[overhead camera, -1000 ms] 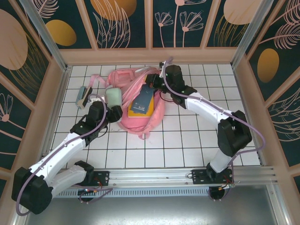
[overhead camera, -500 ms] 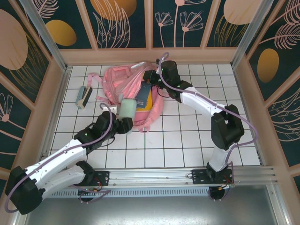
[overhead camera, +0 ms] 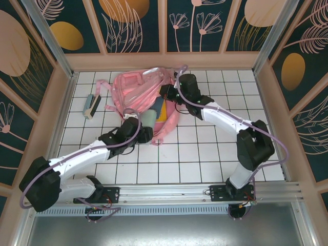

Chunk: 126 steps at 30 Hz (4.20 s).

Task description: Pack the student bag

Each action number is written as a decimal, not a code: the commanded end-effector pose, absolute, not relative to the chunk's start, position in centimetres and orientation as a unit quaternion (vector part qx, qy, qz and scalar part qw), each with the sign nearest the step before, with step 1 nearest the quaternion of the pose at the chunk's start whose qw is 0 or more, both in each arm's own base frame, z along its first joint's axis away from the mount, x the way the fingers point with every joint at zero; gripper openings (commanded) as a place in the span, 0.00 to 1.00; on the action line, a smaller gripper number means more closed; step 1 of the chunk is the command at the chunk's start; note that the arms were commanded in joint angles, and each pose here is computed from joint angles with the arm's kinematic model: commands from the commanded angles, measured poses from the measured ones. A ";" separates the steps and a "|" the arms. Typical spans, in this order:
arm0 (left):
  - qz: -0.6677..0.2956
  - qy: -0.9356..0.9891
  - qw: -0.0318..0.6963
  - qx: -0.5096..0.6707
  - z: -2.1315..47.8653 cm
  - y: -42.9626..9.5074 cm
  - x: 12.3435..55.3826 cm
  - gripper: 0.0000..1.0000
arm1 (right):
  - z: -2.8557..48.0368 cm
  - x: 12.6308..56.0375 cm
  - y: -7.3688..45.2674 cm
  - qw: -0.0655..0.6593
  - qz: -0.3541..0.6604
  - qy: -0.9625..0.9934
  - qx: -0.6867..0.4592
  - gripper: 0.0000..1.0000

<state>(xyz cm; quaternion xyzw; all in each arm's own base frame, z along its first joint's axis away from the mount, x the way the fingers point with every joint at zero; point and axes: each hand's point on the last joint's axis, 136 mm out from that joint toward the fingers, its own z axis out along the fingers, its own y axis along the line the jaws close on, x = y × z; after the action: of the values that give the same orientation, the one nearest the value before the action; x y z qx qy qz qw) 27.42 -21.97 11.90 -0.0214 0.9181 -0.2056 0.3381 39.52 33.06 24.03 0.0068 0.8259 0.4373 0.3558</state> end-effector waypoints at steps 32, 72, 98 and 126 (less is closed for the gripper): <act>0.088 0.913 0.392 -0.073 10.3 -11.5 41.0 0.57 | 30.1 34.7 30.0 0.414 0.486 0.770 -0.019 0.00; -0.130 0.911 0.372 -0.119 10.2 -12.4 31.0 0.15 | 28.5 35.2 29.9 0.403 0.491 0.772 -0.009 0.00; -0.263 0.852 0.434 -0.127 20.4 -13.5 28.4 0.99 | 27.5 38.9 27.9 0.412 0.471 0.780 0.003 0.00; 0.018 0.852 0.387 -0.351 14.4 10.4 46.0 0.98 | 26.9 37.0 26.9 0.401 0.509 0.761 -0.016 0.00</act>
<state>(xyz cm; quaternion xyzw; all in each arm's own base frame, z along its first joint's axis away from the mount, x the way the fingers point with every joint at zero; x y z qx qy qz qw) 43.97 10.05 14.91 -0.3728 0.8428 0.0381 0.3864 36.48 27.64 23.33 -0.0073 0.7965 0.4934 0.3494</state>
